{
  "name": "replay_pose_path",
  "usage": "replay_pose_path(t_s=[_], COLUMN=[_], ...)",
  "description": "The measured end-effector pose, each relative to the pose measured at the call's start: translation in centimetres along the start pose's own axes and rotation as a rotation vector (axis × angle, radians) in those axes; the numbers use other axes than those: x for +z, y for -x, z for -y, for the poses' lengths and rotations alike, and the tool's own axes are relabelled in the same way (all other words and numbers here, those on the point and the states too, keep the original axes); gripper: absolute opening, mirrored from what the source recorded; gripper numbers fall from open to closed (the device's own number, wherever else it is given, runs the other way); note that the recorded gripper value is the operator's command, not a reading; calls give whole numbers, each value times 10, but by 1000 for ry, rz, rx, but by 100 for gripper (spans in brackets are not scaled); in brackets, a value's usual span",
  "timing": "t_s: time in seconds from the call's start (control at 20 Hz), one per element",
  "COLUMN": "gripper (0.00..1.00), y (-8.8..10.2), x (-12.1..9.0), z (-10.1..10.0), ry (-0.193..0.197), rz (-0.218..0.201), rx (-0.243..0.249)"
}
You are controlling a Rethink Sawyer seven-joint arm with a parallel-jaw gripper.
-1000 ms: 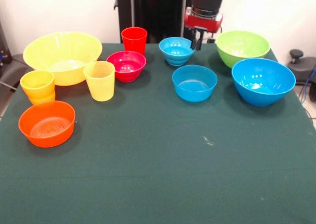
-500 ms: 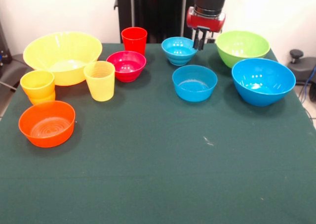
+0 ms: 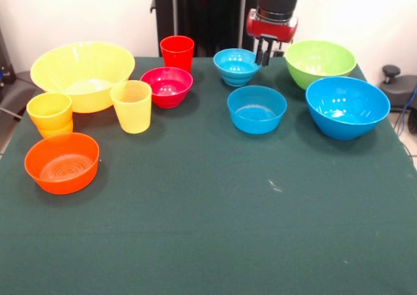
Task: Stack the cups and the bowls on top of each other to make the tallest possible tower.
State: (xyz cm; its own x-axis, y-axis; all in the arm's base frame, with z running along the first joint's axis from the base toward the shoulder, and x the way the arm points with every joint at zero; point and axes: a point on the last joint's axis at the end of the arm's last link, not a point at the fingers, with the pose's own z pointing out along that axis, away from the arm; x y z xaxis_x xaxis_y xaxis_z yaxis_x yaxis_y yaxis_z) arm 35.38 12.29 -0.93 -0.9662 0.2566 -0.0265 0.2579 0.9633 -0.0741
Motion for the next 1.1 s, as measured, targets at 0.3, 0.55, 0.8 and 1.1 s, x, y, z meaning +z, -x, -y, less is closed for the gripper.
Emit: replay_pose_path(t_s=[0.3, 0.55, 0.8, 1.1], gripper=[0, 0, 0, 0], y=[0, 0, 0, 12], x=[0, 0, -2, -13], z=[0, -1, -2, -4], ry=[0, 0, 2, 9], rz=[0, 0, 5, 33], rx=[0, -2, -5, -1])
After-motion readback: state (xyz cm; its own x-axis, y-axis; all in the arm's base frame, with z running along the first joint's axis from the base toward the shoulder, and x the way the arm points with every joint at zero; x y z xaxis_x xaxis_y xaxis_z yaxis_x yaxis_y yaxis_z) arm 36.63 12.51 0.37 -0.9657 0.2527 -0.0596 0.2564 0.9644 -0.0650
